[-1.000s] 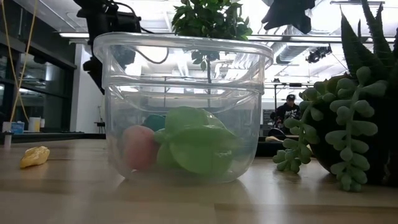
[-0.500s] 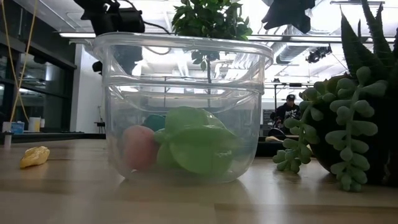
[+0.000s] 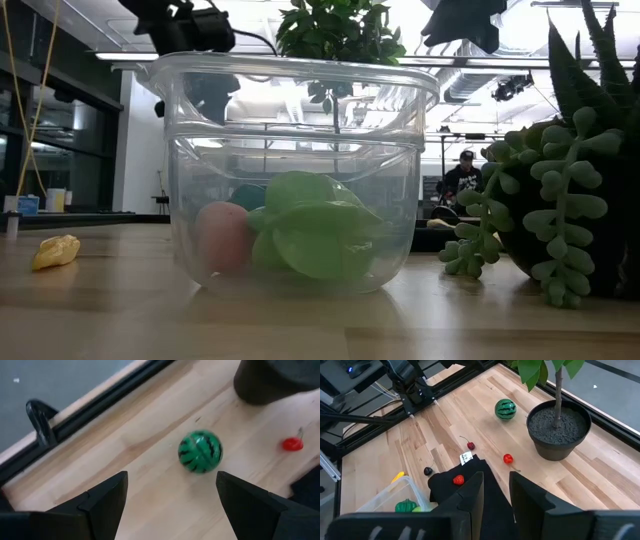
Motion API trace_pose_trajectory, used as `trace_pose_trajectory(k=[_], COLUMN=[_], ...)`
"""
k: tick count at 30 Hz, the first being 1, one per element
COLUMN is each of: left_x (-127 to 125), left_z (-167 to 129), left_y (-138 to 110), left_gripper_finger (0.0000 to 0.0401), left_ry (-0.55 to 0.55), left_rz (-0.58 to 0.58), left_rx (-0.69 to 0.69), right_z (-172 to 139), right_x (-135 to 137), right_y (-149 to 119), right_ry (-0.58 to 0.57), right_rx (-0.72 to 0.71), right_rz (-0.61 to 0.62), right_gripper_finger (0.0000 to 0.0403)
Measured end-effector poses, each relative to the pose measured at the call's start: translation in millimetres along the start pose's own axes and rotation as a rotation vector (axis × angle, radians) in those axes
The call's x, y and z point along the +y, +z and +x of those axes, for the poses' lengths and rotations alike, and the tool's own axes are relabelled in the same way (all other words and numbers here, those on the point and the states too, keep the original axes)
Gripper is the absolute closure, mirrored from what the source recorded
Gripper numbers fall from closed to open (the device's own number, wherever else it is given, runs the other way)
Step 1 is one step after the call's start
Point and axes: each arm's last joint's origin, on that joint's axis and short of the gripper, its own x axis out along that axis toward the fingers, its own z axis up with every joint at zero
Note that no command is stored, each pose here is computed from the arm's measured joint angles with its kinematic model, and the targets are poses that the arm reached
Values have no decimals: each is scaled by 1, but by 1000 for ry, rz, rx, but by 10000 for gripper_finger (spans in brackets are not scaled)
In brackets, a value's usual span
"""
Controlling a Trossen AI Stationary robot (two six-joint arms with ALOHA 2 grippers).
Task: Pick and placing Produce into tupperware
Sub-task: Put the watermelon into the bin
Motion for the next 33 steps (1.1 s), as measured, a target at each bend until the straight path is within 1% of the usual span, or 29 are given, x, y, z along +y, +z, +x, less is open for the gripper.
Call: trace_pose_trajectory(k=[4, 8, 14, 17, 20, 25, 28, 33], left_x=[-1, -3, -4, -5, -7, -10, -12, -12], left_z=[0, 0, 4, 11, 19, 32, 38, 45], left_y=[6, 7, 4, 2, 1, 1, 0, -1], left_gripper_finger=[107, 107, 107, 107, 107, 106, 89, 24], left_ry=[-16, -88, -101, -101, -135, -176, -200, -189], left_rz=[-13, -77, -83, -82, -82, -91, -114, -165], left_rx=[-56, -55, -8, 43, 94, 141, 174, 208], right_z=[0, 0, 0, 0, 0, 0, 0, 0], right_x=[0, 0, 1, 1, 1, 1, 2, 2], right_y=[0, 0, -1, -1, -1, -1, -1, -2], right_ry=[1, 11, 36, 41, 51, 55, 69, 74], right_rx=[1, 5, 18, 21, 26, 31, 40, 45], right_rz=[0, 0, 2, 3, 3, 0, -1, -1], right_gripper_finger=[320, 320, 320, 320, 320, 320, 320, 320])
